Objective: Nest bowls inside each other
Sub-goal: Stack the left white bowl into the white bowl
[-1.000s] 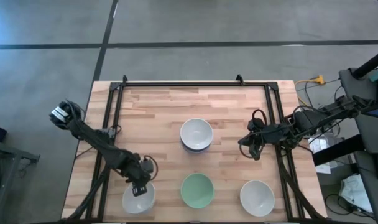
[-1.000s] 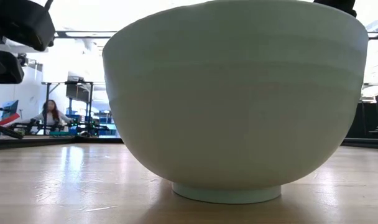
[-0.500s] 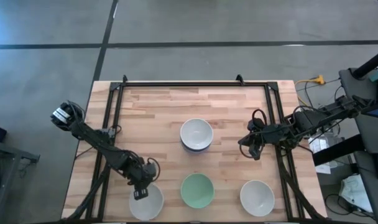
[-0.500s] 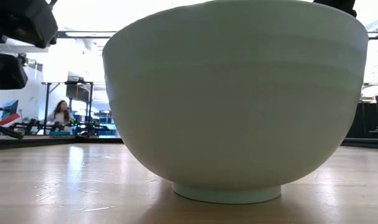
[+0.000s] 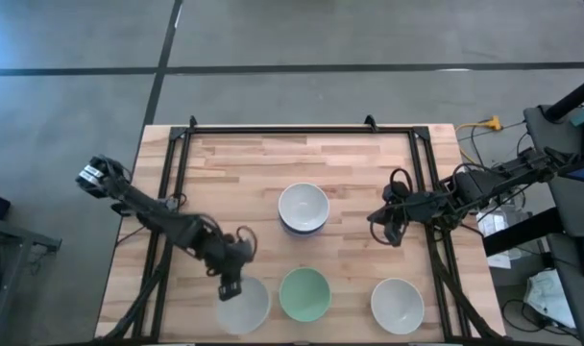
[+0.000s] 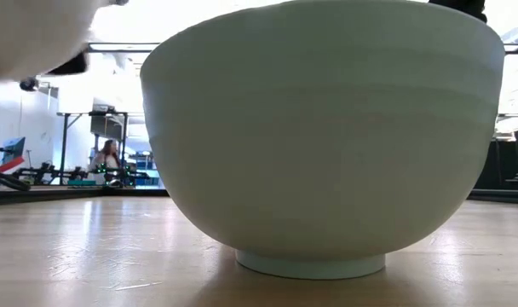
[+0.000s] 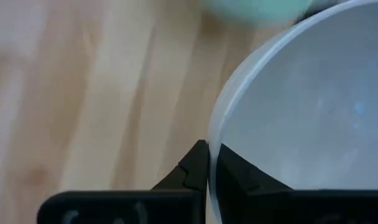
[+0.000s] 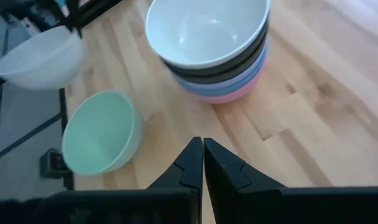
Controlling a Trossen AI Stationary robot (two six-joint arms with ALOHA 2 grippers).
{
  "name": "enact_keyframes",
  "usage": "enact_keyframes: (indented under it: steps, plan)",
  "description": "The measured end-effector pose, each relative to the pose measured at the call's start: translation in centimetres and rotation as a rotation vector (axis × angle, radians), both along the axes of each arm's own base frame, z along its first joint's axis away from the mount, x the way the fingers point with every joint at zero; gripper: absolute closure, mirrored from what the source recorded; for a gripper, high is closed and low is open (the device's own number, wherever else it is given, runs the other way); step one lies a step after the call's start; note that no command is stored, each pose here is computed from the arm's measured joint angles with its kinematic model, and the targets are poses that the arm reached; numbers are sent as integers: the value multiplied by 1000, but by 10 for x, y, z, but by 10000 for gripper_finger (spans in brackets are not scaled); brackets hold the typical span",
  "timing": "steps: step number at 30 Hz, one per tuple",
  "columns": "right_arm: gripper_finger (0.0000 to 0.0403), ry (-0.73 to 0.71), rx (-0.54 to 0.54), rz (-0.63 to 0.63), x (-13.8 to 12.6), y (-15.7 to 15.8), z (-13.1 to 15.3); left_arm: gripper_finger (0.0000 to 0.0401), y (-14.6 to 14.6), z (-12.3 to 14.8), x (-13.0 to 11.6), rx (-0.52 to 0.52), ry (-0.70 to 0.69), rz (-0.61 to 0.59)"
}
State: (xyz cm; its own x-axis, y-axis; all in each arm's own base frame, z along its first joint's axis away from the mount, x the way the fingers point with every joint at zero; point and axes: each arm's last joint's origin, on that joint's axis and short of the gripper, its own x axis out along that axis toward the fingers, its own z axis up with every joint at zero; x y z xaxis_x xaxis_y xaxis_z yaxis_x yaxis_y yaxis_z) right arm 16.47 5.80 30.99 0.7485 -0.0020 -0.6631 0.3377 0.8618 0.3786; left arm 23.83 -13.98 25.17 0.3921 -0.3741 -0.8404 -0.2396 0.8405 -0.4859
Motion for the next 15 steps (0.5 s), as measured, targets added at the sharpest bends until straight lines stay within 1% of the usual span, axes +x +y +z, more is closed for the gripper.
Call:
enact_keyframes:
  steps: [2,5,8,12,15]
  plan:
    - [394,-9,-17,-25,0,-1,0,400,12,18,9,33,-79,8]
    - [394,-32,-32,-78,1,-2,1,400,39,44,24,75,-201,51]
    - [394,-75,-23,-113,3,-2,4,400,75,67,39,114,-293,121]
    - [394,-138,-9,-129,7,-1,9,401,128,96,51,177,-411,233]
    - [394,-162,-31,-144,8,-2,11,401,165,111,53,212,-442,305]
